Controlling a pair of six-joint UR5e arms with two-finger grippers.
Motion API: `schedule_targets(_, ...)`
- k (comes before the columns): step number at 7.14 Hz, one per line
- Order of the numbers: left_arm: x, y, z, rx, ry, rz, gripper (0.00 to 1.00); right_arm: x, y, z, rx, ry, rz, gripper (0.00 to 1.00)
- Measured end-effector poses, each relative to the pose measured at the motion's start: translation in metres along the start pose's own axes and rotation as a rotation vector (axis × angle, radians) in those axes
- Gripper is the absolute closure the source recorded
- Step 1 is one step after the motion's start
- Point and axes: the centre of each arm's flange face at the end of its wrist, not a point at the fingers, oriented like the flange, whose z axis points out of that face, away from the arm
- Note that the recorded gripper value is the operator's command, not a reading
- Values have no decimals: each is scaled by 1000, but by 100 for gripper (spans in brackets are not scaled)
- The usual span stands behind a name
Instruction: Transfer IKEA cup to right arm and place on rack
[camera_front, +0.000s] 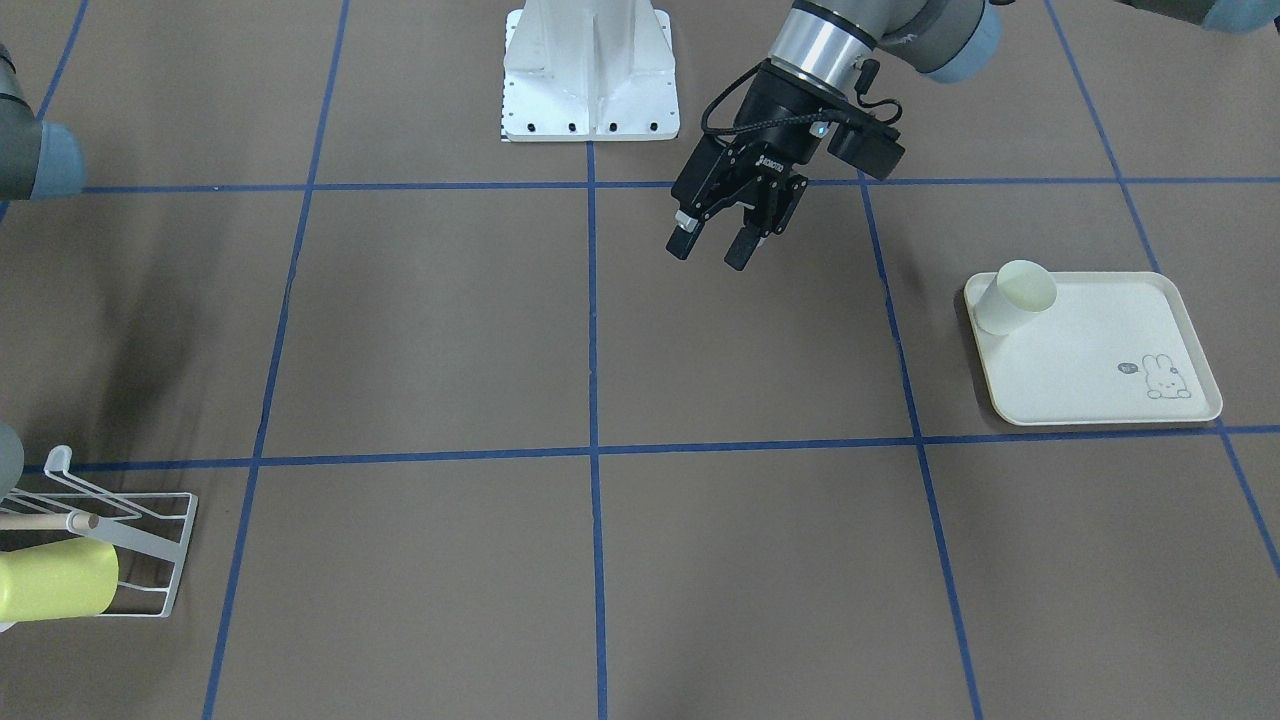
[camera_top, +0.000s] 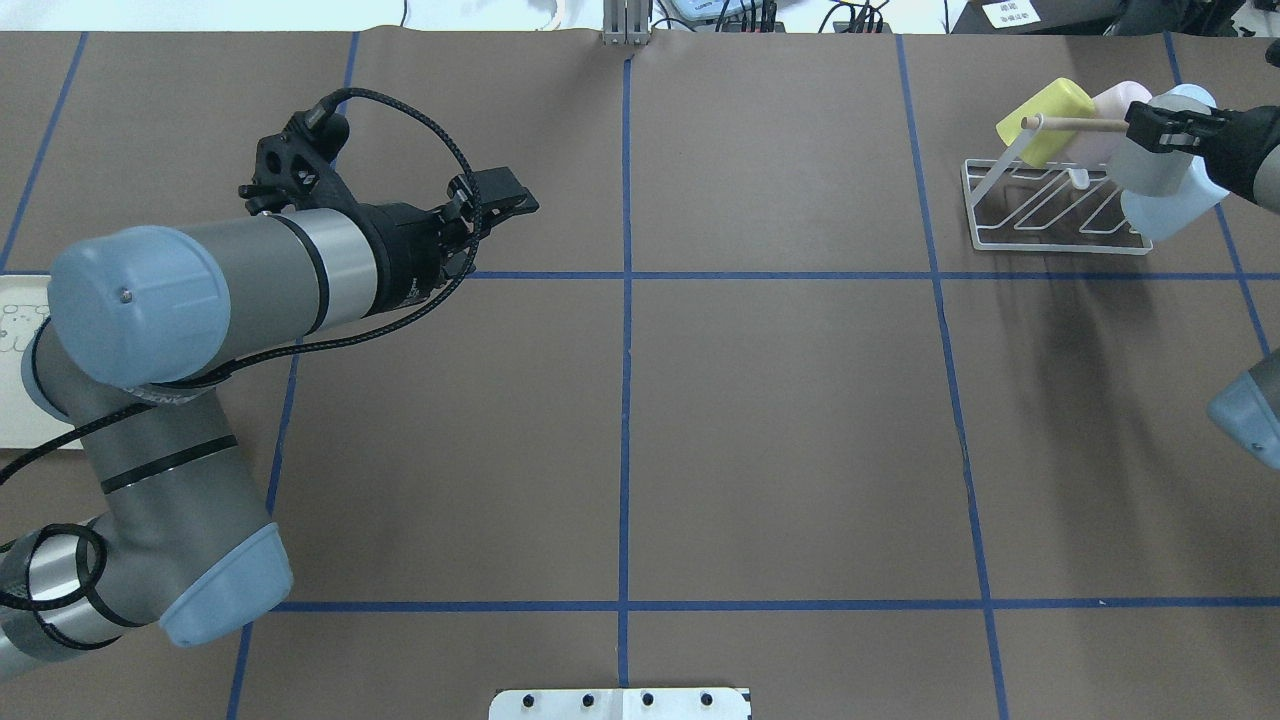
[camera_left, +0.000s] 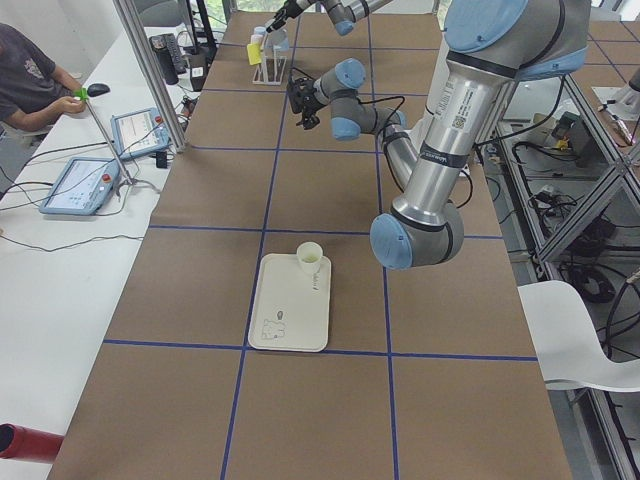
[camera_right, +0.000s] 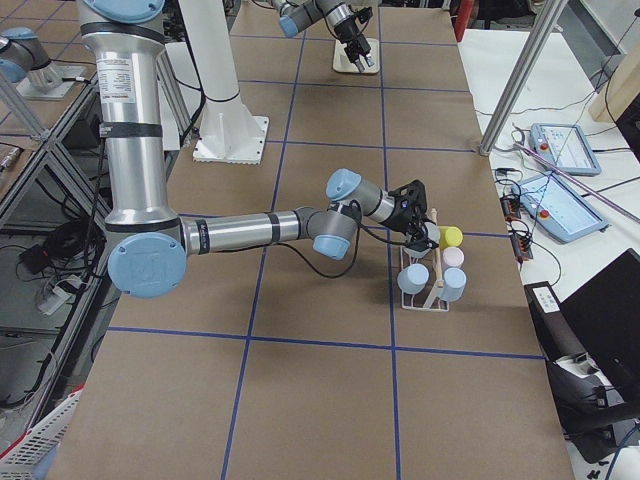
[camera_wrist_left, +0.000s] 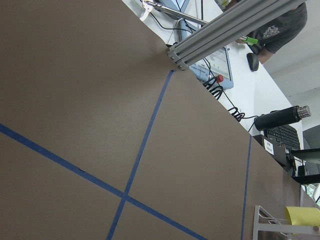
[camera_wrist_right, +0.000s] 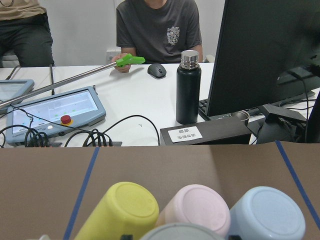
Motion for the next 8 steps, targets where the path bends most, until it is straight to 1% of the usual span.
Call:
schedule_targets(1, 0, 0, 0, 0, 0, 0, 0, 3, 3, 3, -6, 6, -1, 46)
schedule_targets(2, 0, 0, 0, -1, 1, 0, 0, 5, 5, 5, -10, 11, -2, 0)
schedule_targets(4, 0, 0, 0, -2, 2, 0, 0, 8, 8, 5, -11, 11, -7, 0)
schedule_targets(6, 1, 1, -2, -4, 3, 0, 0, 6, 7, 3, -12, -3, -35, 0)
schedule_targets(7, 0, -1, -3, -9, -1, 0, 0, 2, 3, -2, -21, -25, -40, 0)
schedule_targets(8, -1, -9, -5, -13, -16, 9, 0, -3, -4, -11, -38, -58, -37, 0)
